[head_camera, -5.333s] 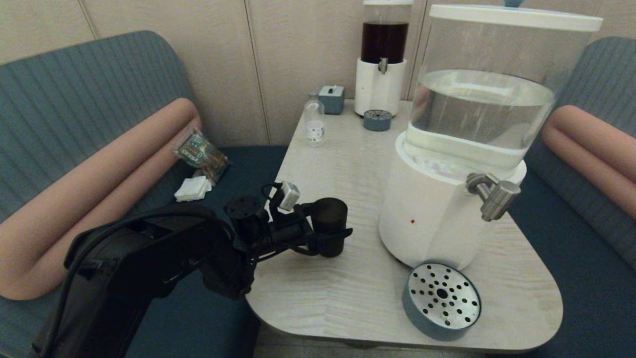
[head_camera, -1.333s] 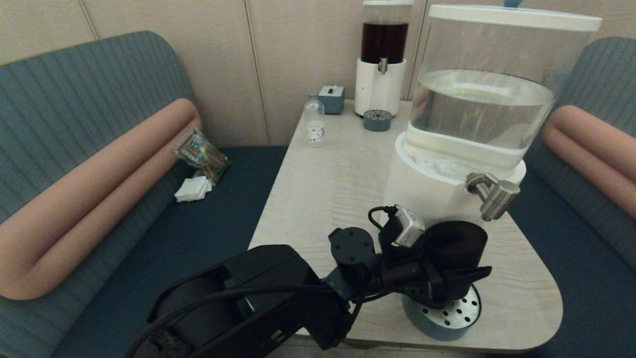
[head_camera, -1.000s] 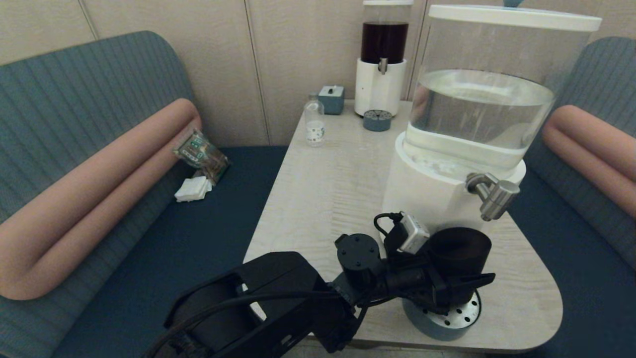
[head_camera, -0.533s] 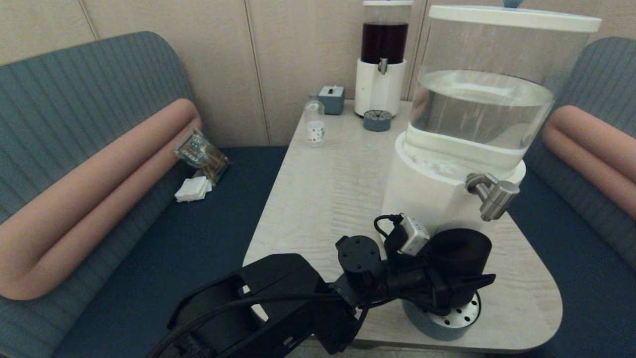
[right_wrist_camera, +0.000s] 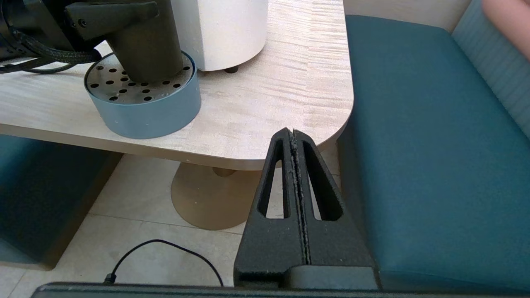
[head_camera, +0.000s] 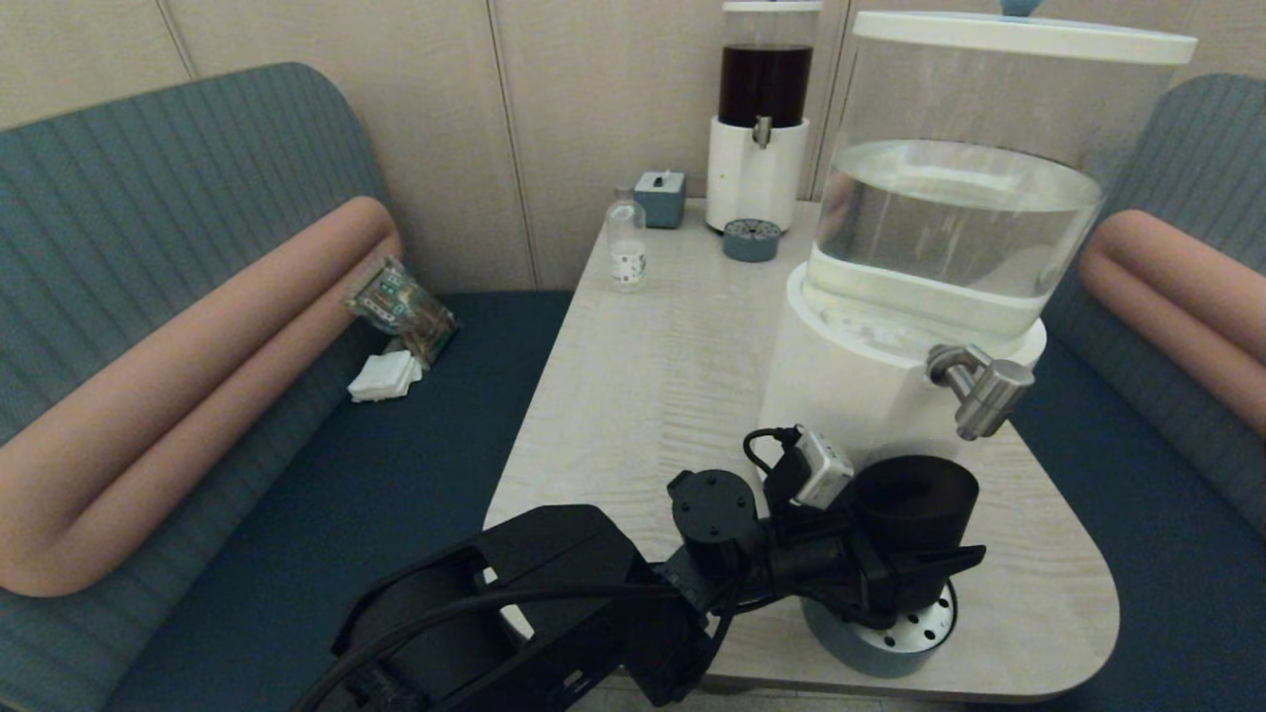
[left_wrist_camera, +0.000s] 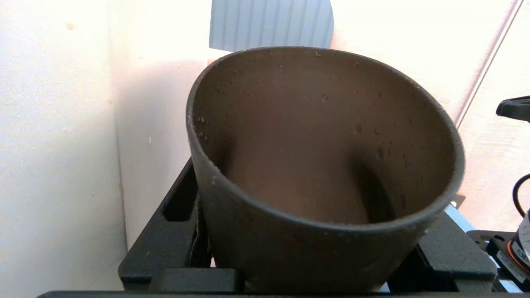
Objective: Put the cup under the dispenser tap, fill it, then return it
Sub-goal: Place it under the water dispenser
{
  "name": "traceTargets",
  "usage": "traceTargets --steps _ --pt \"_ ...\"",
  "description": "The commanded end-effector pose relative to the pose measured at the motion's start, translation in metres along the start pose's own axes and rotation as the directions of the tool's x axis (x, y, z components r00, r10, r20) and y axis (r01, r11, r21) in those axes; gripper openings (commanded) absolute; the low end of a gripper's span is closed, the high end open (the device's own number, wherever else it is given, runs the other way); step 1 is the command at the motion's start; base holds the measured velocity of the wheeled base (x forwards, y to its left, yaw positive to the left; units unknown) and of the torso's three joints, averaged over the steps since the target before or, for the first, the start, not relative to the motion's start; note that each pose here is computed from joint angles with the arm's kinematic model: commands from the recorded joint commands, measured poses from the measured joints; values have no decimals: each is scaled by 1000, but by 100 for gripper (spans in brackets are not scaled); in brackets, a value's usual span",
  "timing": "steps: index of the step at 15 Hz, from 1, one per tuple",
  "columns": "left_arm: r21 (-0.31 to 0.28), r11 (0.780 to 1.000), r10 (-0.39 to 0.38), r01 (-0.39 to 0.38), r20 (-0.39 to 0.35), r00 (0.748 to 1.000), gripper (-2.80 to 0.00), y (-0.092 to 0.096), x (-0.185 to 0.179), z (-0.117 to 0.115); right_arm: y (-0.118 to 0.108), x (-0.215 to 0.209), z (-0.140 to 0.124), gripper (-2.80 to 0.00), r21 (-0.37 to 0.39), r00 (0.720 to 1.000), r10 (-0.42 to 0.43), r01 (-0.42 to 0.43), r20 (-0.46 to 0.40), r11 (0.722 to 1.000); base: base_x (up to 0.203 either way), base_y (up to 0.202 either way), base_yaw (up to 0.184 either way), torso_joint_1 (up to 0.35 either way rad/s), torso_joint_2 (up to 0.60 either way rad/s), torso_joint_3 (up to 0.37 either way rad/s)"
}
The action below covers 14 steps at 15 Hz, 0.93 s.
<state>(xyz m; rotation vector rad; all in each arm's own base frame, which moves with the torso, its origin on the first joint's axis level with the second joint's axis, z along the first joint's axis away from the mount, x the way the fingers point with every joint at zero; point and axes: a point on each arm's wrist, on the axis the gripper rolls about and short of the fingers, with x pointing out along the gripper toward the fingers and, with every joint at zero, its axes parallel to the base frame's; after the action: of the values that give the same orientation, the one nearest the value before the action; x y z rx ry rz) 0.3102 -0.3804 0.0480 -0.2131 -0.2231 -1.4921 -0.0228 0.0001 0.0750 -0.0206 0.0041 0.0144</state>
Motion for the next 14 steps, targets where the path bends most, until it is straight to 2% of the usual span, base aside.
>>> traceTargets --steps 1,11,12,14 --pt "2 1000 -4 4 2 1000 -280 -1 0 0 0 0 0 -280 -1 1000 1 -1 0 1000 0 0 0 0 0 0" --pt "-1 1000 0 0 -2 1000 -280 -1 -1 -2 0 0 0 -280 -1 1000 1 -1 1 1000 0 0 0 0 0 0" --pt "-2 1000 0 0 -3 1000 0 -1 -1 -2 0 0 0 -280 -1 1000 1 -1 0 1000 0 0 0 0 0 0" --pt "-6 1000 -2 2 -8 1000 0 -2 -2 -3 0 0 0 -280 -1 1000 1 -1 0 1000 0 0 0 0 0 0"
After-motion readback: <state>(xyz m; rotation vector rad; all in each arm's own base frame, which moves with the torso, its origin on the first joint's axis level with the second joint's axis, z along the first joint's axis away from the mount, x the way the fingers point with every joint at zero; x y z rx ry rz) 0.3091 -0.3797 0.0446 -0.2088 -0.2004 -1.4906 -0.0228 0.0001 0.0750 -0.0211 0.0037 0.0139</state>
